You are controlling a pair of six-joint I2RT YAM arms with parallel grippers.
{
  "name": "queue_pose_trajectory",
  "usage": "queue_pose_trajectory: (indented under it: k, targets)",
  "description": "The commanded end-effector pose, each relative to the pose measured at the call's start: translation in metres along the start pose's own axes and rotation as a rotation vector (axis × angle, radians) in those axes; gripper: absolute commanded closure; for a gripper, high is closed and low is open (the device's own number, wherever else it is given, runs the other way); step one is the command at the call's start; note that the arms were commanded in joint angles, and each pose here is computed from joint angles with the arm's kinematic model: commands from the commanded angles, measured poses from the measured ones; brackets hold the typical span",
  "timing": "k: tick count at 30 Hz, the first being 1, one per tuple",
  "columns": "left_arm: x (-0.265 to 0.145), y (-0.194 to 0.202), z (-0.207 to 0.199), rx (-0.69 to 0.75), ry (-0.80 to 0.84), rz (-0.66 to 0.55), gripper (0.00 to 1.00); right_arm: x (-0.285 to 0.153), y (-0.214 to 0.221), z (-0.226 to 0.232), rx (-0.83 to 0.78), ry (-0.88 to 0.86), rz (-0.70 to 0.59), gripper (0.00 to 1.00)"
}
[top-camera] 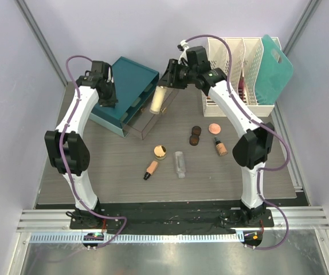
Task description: Organize the makeup
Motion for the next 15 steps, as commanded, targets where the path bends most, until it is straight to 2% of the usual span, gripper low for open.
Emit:
queue_pose_trajectory:
  k: [1, 11, 14, 15]
  targets:
    - [0.003, -0.001, 0.004, 0.028, -0.043, 0.025, 1.0, 0.025, -0.023, 0.015, 0.116, -0.244, -0.093, 0.99]
    - [0.003, -0.005, 0.006, 0.049, -0.072, 0.02, 1.0, 0.089, -0.013, -0.006, 0.289, -0.286, -0.058, 0.99]
    - [0.001, -0.009, 0.006, 0.055, -0.077, 0.012, 1.0, 0.103, -0.002, -0.015, 0.357, -0.252, -0.024, 0.93]
    - [0.002, -0.009, 0.006, 0.059, -0.078, 0.015, 1.0, 0.106, 0.001, -0.019, 0.374, -0.241, -0.013, 0.85]
Point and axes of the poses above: each gripper's point midway between its finger pads, its own x axis out along the fingers, its own z axis along the line the jaws close on, y = z × x, the point moved 10 cm from there along -x, back along the fingers, and after that the axes turned 5 degrees about -x, right-handed, at the moved point
